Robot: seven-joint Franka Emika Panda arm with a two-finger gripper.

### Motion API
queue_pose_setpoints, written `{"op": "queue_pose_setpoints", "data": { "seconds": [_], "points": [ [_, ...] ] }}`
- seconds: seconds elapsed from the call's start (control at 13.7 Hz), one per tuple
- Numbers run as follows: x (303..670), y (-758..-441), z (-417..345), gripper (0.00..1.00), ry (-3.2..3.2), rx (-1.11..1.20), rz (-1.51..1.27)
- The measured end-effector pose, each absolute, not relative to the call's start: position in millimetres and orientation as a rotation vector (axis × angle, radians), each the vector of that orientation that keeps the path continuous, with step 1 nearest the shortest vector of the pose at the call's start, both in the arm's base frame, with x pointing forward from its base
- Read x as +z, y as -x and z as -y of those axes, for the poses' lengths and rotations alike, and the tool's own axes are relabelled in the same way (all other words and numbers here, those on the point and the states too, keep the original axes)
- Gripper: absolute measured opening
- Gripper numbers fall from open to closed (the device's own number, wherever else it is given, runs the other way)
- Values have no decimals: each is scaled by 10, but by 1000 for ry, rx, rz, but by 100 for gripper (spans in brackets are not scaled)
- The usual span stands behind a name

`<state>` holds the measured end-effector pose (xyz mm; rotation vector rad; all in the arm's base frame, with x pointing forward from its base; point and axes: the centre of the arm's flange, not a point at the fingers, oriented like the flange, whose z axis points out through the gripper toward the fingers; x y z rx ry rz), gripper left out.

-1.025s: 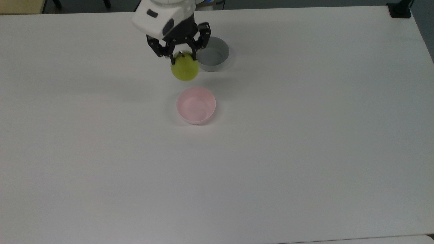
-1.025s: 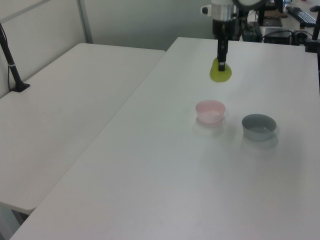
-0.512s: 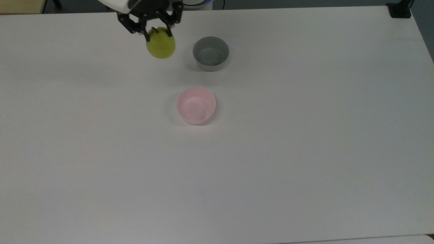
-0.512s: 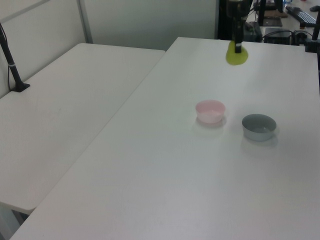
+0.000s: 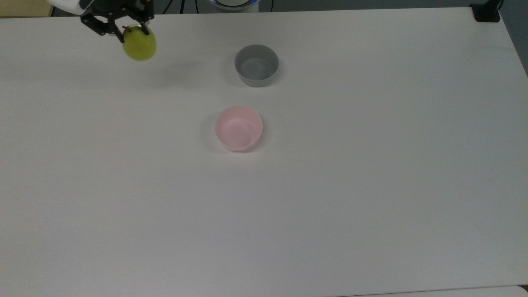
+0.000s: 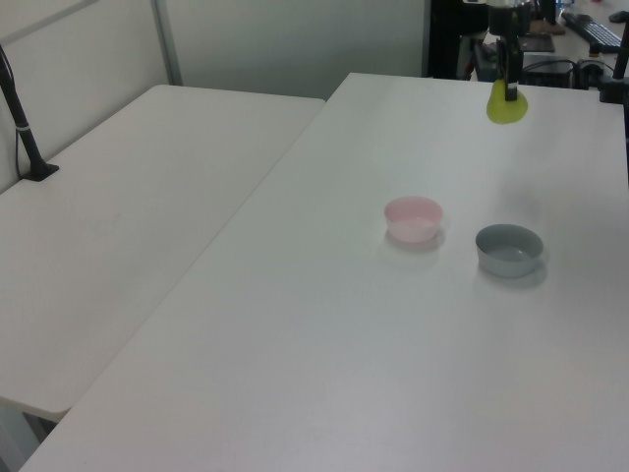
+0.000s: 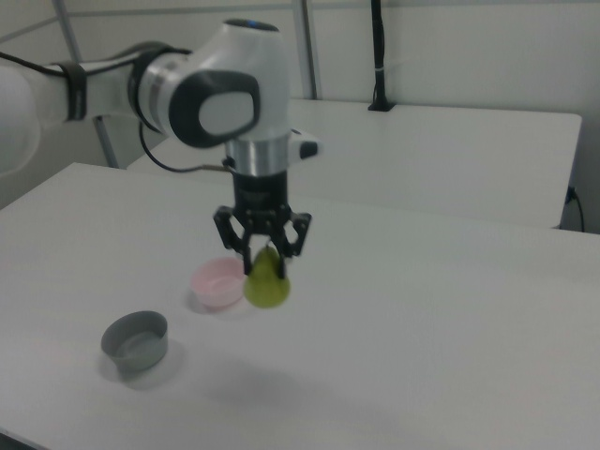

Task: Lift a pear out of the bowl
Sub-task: 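Carry the pear away from the bowls and lower it to the table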

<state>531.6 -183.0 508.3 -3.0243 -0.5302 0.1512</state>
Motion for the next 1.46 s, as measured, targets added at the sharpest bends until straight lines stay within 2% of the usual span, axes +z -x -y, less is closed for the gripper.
{"op": "queue_pose_setpoints", "data": {
  "seconds": [0.44,0.88,1.1,1.46],
  "points": [
    [4428,-5188,2331,53,3116,-21,451],
    [3730,-5282,2498,53,3168,-12,424],
    [3569,-5283,2590,53,3179,5,404],
    [3569,-5278,2601,52,3180,5,401]
  ]
}}
